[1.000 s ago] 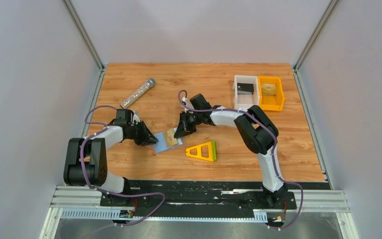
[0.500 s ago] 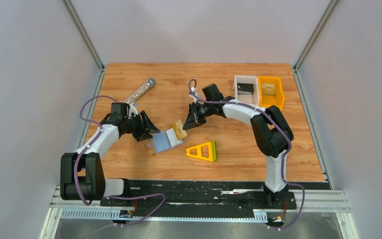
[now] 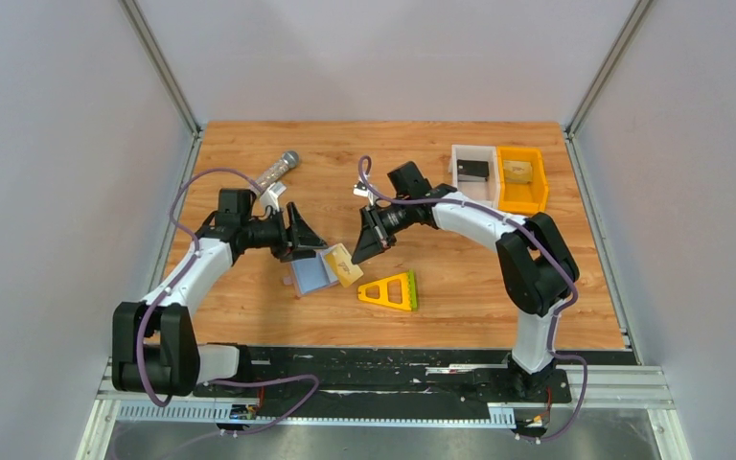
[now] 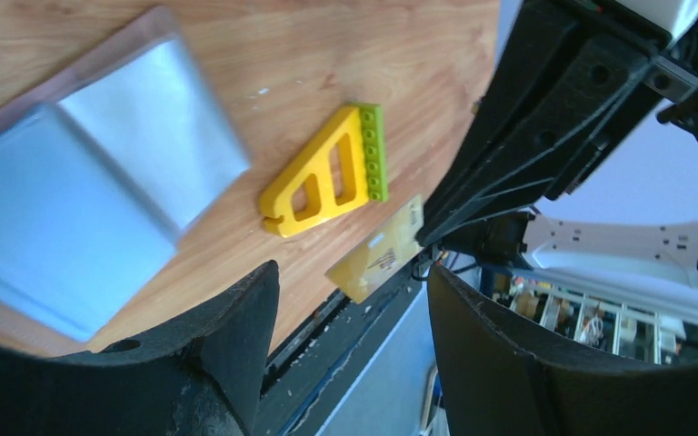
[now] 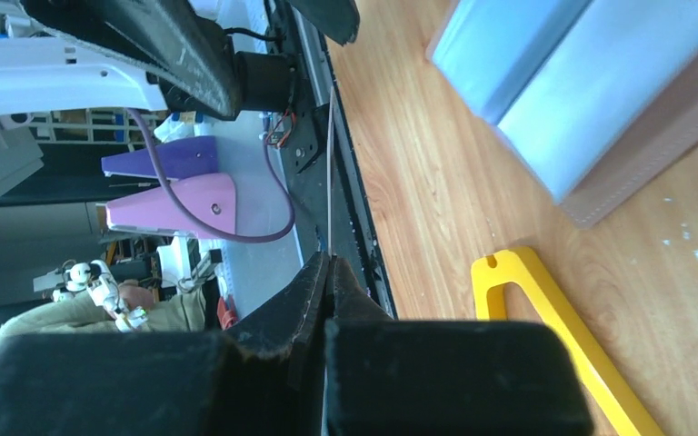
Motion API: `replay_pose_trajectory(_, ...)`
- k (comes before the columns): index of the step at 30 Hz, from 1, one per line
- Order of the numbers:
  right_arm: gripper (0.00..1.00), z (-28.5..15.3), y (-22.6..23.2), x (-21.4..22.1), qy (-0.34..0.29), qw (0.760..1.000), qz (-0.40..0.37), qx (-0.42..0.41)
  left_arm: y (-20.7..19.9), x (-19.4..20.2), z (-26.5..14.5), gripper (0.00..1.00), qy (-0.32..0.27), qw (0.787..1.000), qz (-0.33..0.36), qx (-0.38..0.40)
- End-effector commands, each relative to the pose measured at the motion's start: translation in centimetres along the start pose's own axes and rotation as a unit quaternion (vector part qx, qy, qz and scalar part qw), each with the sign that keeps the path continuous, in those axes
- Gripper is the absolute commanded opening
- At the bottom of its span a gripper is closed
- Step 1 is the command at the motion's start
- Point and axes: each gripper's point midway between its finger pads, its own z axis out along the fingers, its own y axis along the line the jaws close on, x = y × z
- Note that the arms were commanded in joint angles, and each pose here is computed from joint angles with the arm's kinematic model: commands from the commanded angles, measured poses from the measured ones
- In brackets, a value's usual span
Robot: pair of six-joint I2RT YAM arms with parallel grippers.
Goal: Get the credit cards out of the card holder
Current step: Place the credit card in the storage box.
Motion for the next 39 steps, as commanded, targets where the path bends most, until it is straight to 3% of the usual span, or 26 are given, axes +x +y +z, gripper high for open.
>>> replay_pose_trajectory(1, 0.0, -0.5, 3.0, 0.6, 0.009, 0.998, -0.046, -0.046, -4.4, -0.3, -0.2, 0.68, 0.01, 0.995, 0.057, 0.082)
replay_pose_trajectory(6, 0.0, -0.4, 3.6, 0.8, 0.013, 0.997, -0.053, -0.055, -5.2, 1.2, 0.9, 0.64, 0.053, 0.991, 0.071, 0.1)
replay_pose_trajectory(9, 0.0, -0.4, 3.6, 0.7, 0.012, 0.997, -0.051, -0.052, -5.4, 1.7, 1.2, 0.56, 0.067, 0.99, 0.077, 0.099)
replay_pose_trajectory(15, 0.0, -0.4, 3.7, 0.7, 0.011, 0.997, -0.049, -0.05, -5.4, 2.3, 1.7, 0.48, 0.084, 0.988, 0.082, 0.098)
replay_pose_trajectory(23, 0.02, -0.7, 3.9, 0.1, -0.001, 0.998, -0.054, -0.033, -5.8, 3.3, 2.2, 0.11, 0.105, 0.986, 0.079, 0.104)
replay_pose_trajectory(26, 0.08, -0.8, 3.8, -0.3, -0.008, 0.998, -0.051, -0.019, -5.7, 3.5, 2.3, 0.0, 0.106, 0.986, 0.071, 0.105)
replay_pose_trajectory(28, 0.11, -1.0, 3.6, -0.4, -0.015, 0.999, -0.046, -0.008, -5.7, 3.5, 2.4, 0.0, 0.104, 0.987, 0.062, 0.107)
replay_pose_trajectory(32, 0.27, -1.8, 2.5, -1.0, -0.046, 0.998, -0.022, 0.039, -6.0, 2.9, 2.8, 0.0, 0.085, 0.988, 0.046, 0.117)
replay_pose_trajectory(39, 0.44, -5.3, 1.5, -2.2, -0.177, 0.978, 0.054, 0.091, -6.6, 0.4, 3.4, 0.0, 0.007, 0.992, 0.016, 0.124)
